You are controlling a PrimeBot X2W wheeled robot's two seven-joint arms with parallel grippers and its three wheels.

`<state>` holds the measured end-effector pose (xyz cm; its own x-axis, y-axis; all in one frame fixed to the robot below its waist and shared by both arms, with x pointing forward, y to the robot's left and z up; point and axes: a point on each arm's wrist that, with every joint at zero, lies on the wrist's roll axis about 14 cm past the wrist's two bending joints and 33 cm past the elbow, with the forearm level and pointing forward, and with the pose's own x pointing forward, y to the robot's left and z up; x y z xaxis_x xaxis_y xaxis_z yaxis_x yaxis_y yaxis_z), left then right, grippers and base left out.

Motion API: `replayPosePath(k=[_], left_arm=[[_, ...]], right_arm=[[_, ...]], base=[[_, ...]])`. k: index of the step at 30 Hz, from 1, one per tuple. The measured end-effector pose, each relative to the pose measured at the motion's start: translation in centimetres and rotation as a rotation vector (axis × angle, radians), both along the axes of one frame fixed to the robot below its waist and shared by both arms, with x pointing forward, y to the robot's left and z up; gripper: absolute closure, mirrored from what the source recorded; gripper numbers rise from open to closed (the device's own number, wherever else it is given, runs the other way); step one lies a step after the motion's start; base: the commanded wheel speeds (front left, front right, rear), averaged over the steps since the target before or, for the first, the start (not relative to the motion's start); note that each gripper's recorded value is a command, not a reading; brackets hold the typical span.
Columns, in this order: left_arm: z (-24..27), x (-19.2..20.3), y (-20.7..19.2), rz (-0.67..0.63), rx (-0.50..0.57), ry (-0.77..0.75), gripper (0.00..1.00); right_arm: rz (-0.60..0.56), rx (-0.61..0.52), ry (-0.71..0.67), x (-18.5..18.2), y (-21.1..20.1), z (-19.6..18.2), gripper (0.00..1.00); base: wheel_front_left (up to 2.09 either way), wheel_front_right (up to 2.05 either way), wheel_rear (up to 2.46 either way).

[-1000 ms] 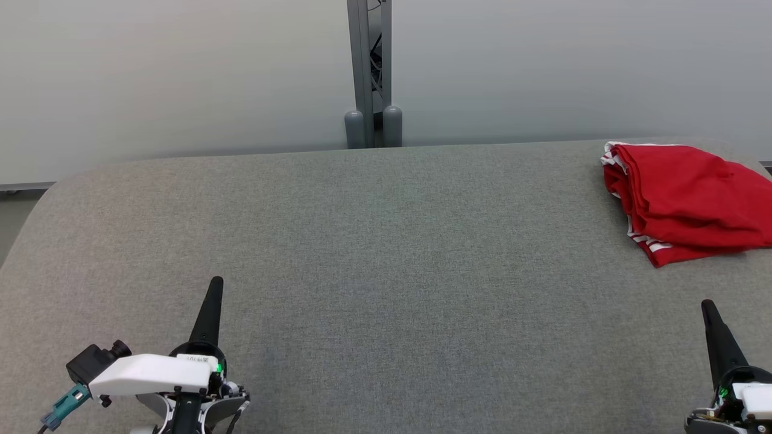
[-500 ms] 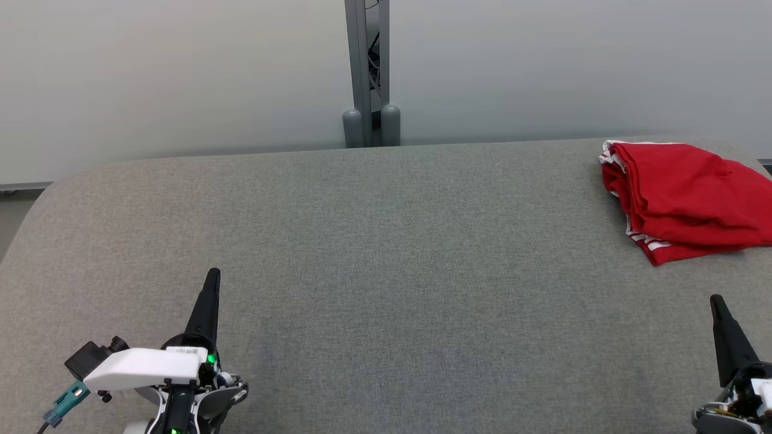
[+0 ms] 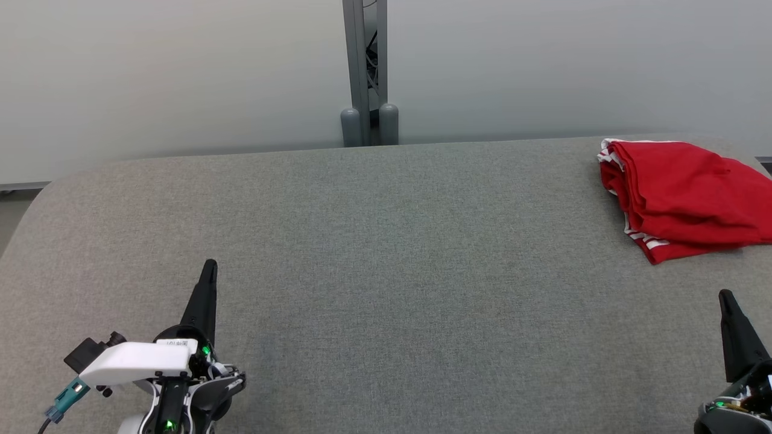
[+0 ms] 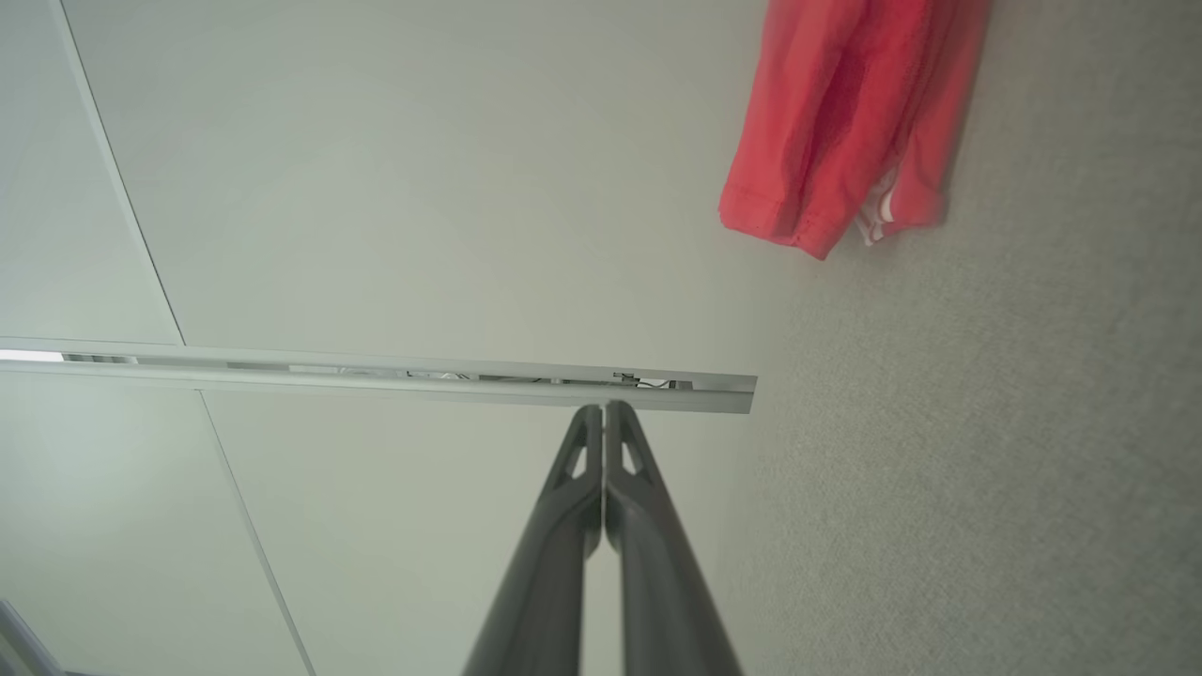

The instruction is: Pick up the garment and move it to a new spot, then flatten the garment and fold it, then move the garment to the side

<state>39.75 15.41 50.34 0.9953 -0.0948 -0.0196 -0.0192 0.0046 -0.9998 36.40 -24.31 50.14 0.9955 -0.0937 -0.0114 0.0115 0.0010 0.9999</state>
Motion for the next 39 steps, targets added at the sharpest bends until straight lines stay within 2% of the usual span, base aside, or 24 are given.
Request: replayPosePath(k=[39], left_arm=[[0.06,0.04,0.02,0.002,-0.007,-0.002,1.0]], right_arm=[[0.0,0.008,-0.002,-0.03,-0.06,0.01,1.0]], base=[[0.0,0.0,0.0]])
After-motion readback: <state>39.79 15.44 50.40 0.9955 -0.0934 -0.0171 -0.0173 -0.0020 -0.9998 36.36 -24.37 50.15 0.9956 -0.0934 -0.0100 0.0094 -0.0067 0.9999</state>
